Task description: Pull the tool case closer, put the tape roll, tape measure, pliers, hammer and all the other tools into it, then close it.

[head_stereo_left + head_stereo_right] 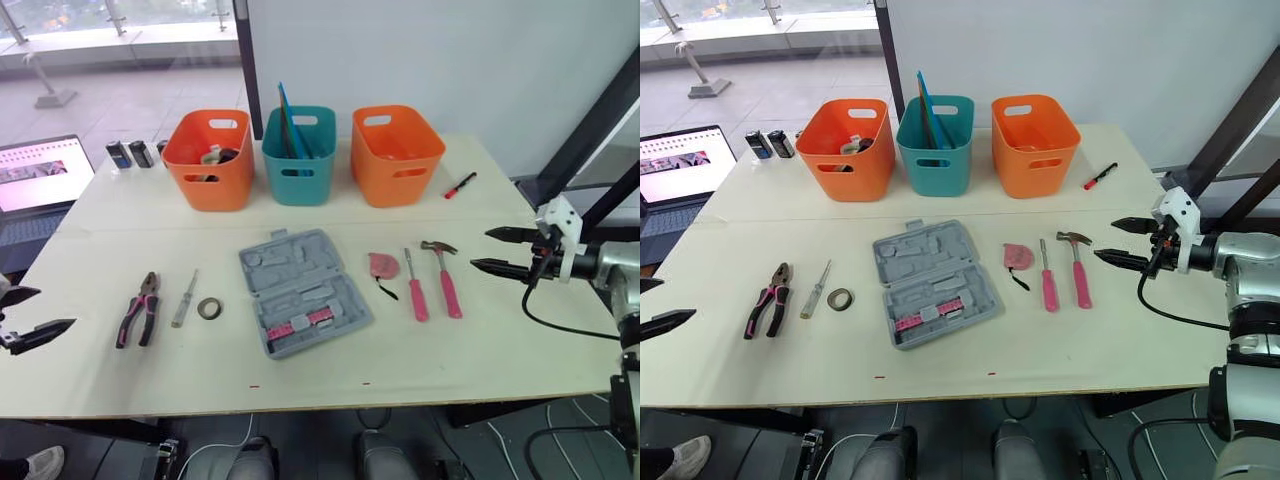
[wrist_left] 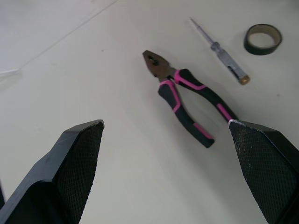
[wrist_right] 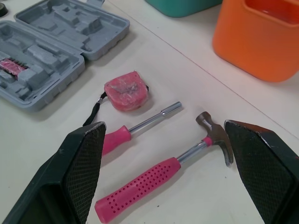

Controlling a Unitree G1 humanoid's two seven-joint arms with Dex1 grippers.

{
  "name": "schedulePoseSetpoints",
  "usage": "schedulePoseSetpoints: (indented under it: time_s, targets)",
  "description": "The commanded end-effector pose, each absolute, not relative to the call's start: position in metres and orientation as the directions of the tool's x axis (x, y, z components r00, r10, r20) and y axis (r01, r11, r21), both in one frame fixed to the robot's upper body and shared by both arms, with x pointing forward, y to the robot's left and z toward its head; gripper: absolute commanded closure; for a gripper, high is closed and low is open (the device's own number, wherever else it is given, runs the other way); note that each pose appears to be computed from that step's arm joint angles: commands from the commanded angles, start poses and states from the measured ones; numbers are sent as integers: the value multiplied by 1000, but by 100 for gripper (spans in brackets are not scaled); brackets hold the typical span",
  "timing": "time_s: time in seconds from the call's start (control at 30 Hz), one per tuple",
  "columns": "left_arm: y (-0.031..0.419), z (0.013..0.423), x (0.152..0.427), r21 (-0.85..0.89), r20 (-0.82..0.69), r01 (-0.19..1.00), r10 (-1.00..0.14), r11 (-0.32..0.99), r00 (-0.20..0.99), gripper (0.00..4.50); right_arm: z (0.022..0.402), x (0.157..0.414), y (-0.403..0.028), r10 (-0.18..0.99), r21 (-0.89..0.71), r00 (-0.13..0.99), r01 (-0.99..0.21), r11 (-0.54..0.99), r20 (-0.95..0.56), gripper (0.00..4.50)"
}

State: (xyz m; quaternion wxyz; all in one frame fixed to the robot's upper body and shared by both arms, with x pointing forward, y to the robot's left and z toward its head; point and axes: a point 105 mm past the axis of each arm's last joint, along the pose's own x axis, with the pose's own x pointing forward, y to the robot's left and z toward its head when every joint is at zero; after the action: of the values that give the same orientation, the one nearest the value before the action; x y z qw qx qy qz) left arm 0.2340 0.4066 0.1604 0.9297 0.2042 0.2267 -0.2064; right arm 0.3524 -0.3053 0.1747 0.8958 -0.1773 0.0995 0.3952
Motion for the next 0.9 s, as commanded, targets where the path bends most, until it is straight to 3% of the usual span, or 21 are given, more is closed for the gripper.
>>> schedulePoseSetpoints:
  time_s: [0.03,0.33,0.5,0.73,0.9]
  targets:
    - [403,178,238,324,-470,490,-312,809,826,0,190,354,-306,673,-289,682,-731,618,-287,22]
    - [395,188,248,311,-422,479,-332,821,844,0,191,352,-302,686,-284,670,-742,608,-283,22]
    - [383,192,252,293,-404,472,-339,832,850,0,193,350,-280,731,-235,598,-802,550,-330,22]
    - [312,167,239,169,-368,538,-454,825,811,0,193,339,-214,816,-185,455,-891,415,-358,22]
    - [259,145,237,101,-333,554,-497,826,801,0,171,345,-175,786,-244,434,-900,361,-439,22]
